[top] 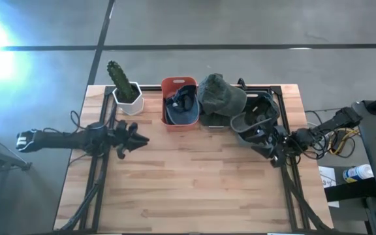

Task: Pick & Place hat
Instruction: Return To Home Position

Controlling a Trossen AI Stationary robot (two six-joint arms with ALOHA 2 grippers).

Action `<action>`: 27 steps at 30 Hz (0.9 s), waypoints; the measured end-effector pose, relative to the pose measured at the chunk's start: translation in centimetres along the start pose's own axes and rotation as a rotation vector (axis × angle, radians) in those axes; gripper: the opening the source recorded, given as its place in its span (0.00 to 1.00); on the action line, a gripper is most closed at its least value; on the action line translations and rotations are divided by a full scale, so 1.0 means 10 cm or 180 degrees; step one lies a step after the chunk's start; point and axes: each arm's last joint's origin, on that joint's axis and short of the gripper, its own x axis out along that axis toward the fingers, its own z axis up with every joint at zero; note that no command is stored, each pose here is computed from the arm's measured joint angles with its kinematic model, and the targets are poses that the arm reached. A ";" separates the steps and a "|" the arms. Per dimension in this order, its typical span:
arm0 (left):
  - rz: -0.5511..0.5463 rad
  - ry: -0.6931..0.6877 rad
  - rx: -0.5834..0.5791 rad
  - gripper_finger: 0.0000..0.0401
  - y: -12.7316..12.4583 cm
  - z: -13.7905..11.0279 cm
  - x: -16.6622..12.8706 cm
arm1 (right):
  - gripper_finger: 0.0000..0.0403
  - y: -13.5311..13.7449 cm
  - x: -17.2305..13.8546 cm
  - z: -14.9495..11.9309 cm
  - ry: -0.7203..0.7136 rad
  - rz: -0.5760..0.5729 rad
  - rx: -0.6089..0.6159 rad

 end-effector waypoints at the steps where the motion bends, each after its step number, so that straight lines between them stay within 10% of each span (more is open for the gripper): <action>1: 0.0034 0.0013 0.0045 0.24 0.01 0.00 0.00 | 0.50 0.00 0.00 0.00 0.0010 -0.0005 -0.0079; 27: 0.0196 0.0234 0.0025 0.24 0.06 -0.07 -0.01 | 0.50 -0.11 -0.03 -0.22 0.0745 -0.0236 -0.0883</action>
